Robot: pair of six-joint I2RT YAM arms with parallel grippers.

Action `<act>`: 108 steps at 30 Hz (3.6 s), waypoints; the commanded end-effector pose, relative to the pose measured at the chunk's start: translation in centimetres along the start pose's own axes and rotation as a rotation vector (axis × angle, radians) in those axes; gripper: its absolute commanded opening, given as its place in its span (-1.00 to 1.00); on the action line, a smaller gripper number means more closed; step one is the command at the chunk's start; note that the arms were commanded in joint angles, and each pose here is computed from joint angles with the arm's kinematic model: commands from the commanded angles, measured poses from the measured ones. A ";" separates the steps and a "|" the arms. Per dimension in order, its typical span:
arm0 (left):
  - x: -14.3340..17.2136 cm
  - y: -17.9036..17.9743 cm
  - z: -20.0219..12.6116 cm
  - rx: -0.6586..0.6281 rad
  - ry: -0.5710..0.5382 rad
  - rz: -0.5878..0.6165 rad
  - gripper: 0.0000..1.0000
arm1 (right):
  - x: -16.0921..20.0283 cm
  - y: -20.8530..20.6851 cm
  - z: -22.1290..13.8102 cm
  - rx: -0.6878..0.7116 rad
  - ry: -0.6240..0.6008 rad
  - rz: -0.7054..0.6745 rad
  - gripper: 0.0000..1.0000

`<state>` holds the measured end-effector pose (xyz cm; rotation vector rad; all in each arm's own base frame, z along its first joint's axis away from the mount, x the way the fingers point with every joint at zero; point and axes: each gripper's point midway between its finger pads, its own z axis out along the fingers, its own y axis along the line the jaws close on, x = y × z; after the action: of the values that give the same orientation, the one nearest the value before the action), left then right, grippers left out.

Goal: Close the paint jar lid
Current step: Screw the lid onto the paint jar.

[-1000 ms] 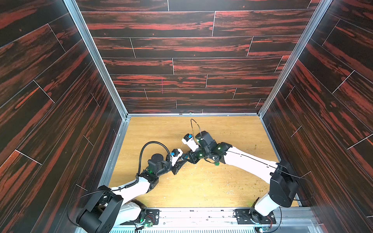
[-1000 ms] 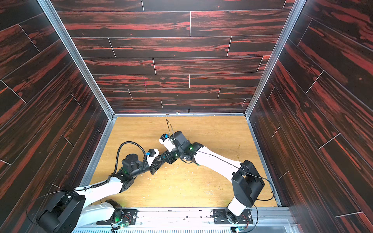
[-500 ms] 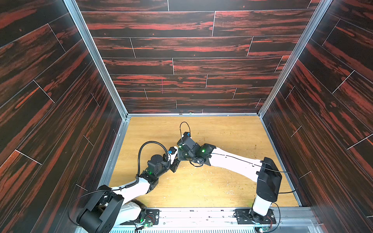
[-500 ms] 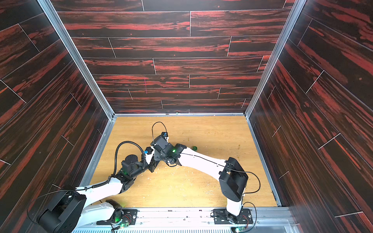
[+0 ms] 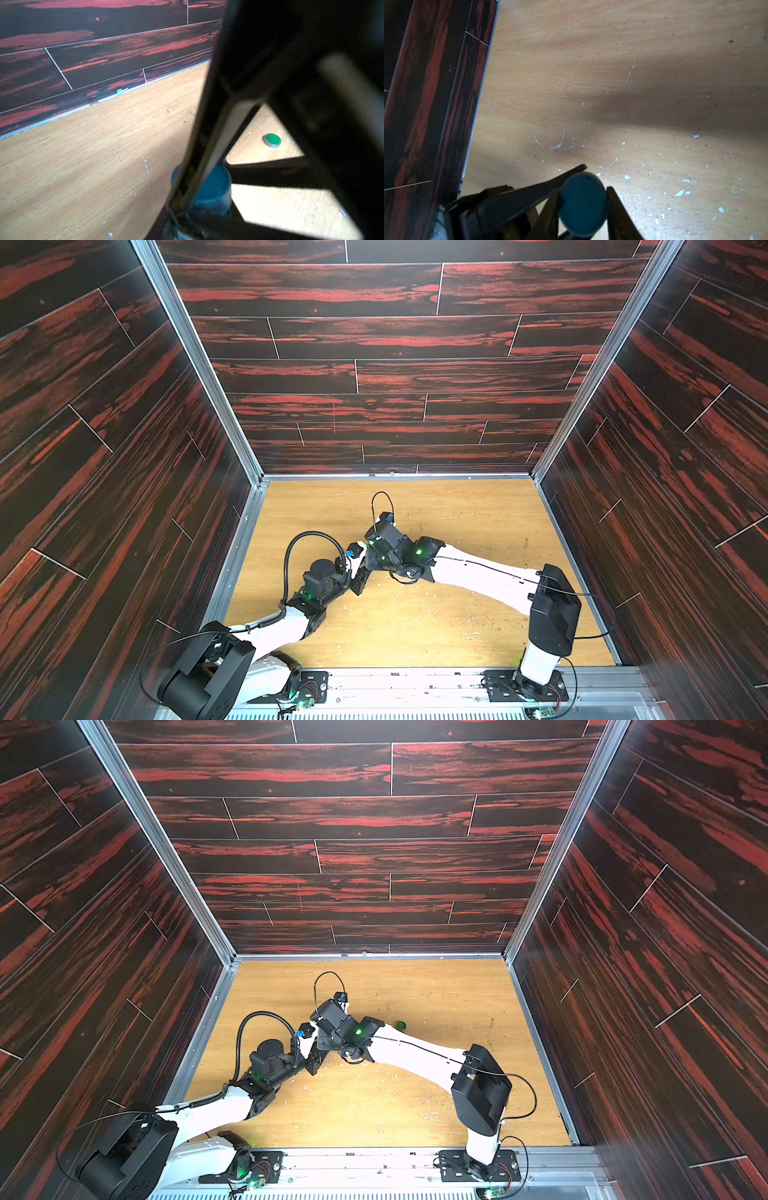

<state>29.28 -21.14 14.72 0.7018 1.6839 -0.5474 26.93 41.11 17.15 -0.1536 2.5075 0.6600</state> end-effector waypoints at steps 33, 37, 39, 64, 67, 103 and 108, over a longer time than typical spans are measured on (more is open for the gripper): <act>-1.3 -9.3 -2.3 0.580 -0.038 -0.003 -1.00 | 2.4 -2.8 -13.9 -0.780 -0.117 -0.921 0.79; -1.5 -9.4 -2.5 0.579 -0.045 0.007 -1.00 | 3.1 -2.9 -12.0 -0.791 -0.013 -0.896 0.62; -1.4 -9.4 -2.5 0.580 -0.041 0.009 -1.00 | 3.5 -3.0 -11.1 -0.804 0.032 -0.883 0.58; -0.8 -9.1 -2.3 0.554 -0.024 0.019 -1.00 | 5.7 -2.7 -6.7 -0.795 0.226 -0.867 0.24; -0.9 -9.0 -2.3 0.549 -0.025 0.021 -1.00 | 5.8 -2.7 -6.4 -0.788 0.233 -0.868 0.12; -2.7 -5.2 -1.0 0.302 -0.076 0.069 -1.00 | 3.2 -1.5 -2.5 -0.406 0.170 -0.548 -0.75; -3.4 -4.2 -0.7 0.240 -0.102 0.075 -1.00 | 3.2 -1.2 -2.0 -0.195 0.161 -0.413 -0.80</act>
<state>25.12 -23.99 14.11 0.9302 1.6527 -0.7921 23.16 38.49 16.94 -1.0276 2.3168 0.8446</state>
